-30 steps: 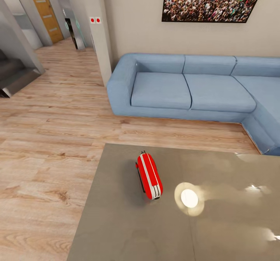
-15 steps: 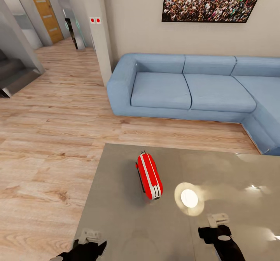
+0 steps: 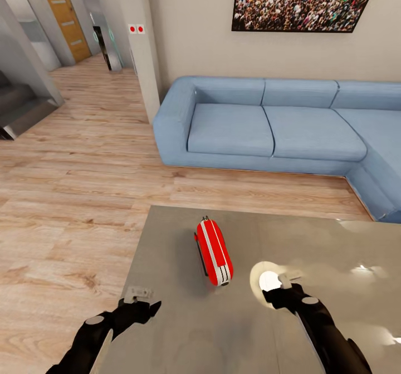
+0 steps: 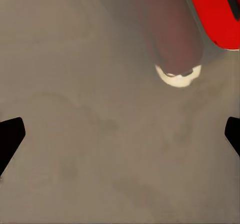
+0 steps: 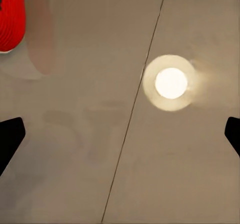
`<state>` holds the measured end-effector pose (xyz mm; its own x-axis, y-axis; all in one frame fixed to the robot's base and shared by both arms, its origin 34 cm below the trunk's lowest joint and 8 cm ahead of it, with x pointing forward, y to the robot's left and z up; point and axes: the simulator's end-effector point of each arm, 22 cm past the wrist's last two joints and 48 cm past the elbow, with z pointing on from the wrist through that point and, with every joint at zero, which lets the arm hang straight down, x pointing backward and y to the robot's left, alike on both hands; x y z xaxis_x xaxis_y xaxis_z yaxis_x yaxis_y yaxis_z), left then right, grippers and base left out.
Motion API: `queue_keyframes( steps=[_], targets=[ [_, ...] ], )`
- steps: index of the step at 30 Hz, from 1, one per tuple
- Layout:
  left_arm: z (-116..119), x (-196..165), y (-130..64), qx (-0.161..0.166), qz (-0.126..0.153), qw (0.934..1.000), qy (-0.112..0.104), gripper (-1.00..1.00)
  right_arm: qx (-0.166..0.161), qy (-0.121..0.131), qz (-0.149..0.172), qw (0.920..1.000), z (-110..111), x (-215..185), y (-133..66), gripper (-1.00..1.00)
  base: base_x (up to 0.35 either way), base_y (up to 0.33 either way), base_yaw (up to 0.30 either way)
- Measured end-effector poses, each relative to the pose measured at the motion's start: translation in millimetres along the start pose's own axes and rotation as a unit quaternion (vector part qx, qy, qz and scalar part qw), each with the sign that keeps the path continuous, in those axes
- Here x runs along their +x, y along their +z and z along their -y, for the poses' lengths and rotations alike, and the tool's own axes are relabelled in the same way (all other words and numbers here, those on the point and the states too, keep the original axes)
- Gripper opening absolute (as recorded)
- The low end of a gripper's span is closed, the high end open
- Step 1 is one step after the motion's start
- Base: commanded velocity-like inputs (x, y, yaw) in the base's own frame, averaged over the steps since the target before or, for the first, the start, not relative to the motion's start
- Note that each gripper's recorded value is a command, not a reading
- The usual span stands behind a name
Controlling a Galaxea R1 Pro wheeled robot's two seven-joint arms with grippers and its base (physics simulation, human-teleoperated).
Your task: Turn on the radio receiver that's on the table in the living room.
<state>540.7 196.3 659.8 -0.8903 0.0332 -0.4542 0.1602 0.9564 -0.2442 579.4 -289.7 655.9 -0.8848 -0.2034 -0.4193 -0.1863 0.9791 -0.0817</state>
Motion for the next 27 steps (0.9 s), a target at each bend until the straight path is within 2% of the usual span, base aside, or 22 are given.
queue_keyframes(
  steps=[8,27],
  targets=[
    [0,-5,12.0,0.005,-0.002,1.0,-0.007,1.0,-0.007,-0.001,-0.003,1.0,-5,2,1.2,1.0,0.0,0.0,0.0],
    [2,-8,12.7,0.006,-0.001,1.0,-0.007,1.0,-0.017,0.0,-0.005,0.9998,-12,3,1.5,1.0,0.0,0.0,0.0]
  ],
)
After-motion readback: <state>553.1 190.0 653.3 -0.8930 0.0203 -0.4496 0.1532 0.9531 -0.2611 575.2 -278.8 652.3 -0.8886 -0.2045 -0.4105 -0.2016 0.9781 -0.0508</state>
